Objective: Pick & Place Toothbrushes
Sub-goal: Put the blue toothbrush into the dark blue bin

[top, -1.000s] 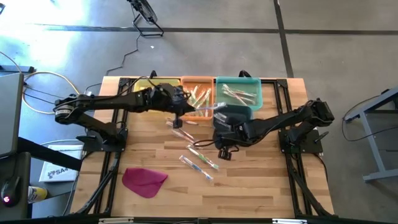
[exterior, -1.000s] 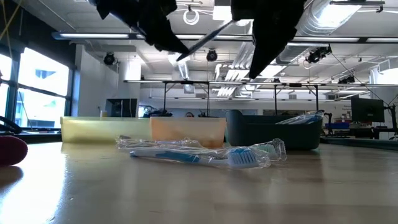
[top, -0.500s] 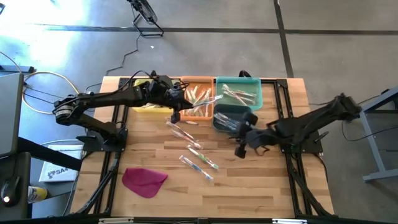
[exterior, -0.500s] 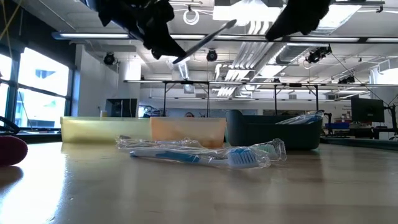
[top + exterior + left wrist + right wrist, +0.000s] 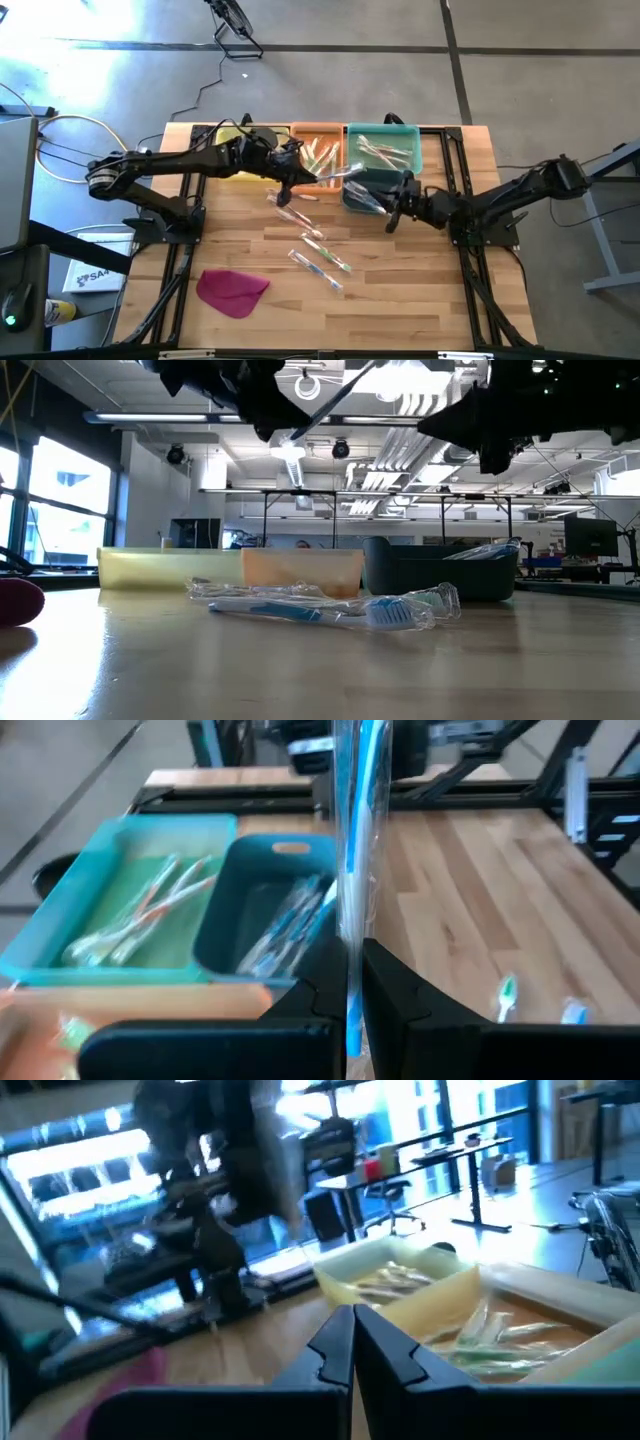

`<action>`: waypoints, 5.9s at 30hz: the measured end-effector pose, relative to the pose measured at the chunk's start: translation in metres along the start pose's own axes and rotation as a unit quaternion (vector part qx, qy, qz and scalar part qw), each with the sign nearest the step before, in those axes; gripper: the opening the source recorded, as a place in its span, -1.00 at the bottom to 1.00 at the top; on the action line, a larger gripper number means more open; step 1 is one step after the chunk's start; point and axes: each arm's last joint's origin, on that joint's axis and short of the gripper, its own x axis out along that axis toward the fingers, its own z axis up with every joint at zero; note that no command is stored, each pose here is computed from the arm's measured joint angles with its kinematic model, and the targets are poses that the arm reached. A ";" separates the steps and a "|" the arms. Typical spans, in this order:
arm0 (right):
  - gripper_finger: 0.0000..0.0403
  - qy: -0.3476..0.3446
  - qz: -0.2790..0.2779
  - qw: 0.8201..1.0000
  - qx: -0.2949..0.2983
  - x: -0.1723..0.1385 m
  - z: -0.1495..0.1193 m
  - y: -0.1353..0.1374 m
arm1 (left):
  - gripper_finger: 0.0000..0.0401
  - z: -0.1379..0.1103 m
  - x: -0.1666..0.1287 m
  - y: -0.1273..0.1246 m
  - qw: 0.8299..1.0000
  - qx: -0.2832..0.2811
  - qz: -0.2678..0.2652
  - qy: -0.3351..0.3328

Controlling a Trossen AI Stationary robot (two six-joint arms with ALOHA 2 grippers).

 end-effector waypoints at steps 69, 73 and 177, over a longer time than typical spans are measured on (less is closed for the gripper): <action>-0.73 -0.054 0.051 0.996 -0.038 0.045 0.013 0.008 | -0.97 -0.019 0.064 -0.025 1.000 -0.014 0.009 0.002; -0.90 -0.050 0.051 0.997 -0.041 0.045 0.012 0.008 | -0.97 -0.019 0.064 -0.025 1.000 -0.014 0.010 0.003; -0.33 0.163 -0.193 0.966 0.061 0.036 -0.027 -0.038 | -0.17 -0.027 0.063 -0.024 0.998 -0.006 0.044 0.045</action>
